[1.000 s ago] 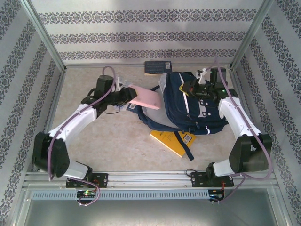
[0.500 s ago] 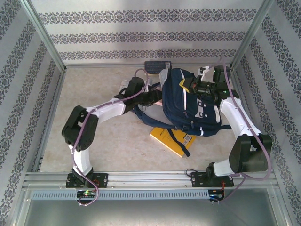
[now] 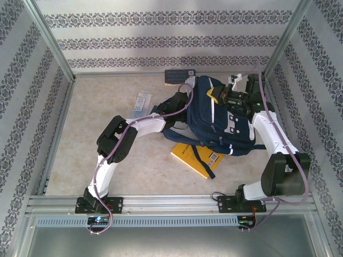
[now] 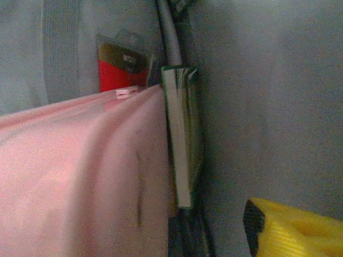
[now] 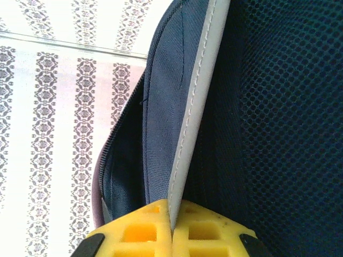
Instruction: Pack the student bag
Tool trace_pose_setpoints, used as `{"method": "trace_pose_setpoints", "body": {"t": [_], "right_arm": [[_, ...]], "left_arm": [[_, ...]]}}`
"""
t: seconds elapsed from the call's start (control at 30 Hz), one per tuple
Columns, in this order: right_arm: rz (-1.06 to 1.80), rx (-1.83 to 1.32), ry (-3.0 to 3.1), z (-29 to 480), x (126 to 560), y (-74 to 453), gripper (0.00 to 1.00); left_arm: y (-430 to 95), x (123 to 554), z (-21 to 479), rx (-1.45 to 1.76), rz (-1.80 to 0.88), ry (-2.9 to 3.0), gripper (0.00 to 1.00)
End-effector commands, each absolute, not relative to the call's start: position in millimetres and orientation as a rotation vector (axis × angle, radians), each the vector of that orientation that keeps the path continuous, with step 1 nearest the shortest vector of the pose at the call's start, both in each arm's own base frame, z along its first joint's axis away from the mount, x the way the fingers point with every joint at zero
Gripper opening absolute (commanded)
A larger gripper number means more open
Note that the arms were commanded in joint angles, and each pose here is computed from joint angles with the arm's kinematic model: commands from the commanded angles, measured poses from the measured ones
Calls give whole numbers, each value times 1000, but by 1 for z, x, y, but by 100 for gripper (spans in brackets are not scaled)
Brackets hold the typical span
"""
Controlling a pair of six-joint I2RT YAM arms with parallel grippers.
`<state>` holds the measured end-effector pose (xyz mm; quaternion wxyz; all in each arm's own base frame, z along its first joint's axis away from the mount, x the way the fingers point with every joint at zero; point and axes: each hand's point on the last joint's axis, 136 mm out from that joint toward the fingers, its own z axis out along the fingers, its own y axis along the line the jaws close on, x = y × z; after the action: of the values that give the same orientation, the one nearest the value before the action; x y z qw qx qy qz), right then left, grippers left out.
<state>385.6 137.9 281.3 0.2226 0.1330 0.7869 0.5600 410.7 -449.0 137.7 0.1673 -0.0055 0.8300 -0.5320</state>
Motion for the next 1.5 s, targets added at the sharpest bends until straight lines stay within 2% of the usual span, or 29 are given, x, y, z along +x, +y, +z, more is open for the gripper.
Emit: {"method": "trace_pose_setpoints", "body": {"t": [0.0, 0.17, 0.3, 0.57, 0.7, 0.93, 1.13, 1.3, 1.47], "right_arm": [[1499, 189, 2045, 329, 381, 134, 0], [1407, 249, 2020, 340, 387, 113, 0], [1187, 320, 2031, 341, 392, 83, 0], [844, 262, 2096, 366, 393, 52, 0], [828, 231, 2101, 373, 394, 53, 0], [855, 220, 2146, 347, 397, 60, 0], [619, -47, 2302, 326, 396, 94, 0], [593, -148, 2406, 292, 394, 126, 0], [604, -151, 2471, 257, 388, 140, 0]], "left_arm": [[-433, 411, 171, 18, -1452, 2321, 78], [-402, 403, 202, 71, -1342, 2320, 81], [-372, 400, 227, 100, -1233, 2309, 83], [-301, 415, 243, -4, -1104, 2307, 83], [-264, 423, 244, -39, -990, 2313, 83], [-243, 427, 246, -10, -936, 2315, 83], [-204, 441, 226, -148, -822, 2357, 83], [-157, 458, 184, -294, -636, 2479, 84], [-133, 479, 142, -284, -390, 2598, 86]]}}
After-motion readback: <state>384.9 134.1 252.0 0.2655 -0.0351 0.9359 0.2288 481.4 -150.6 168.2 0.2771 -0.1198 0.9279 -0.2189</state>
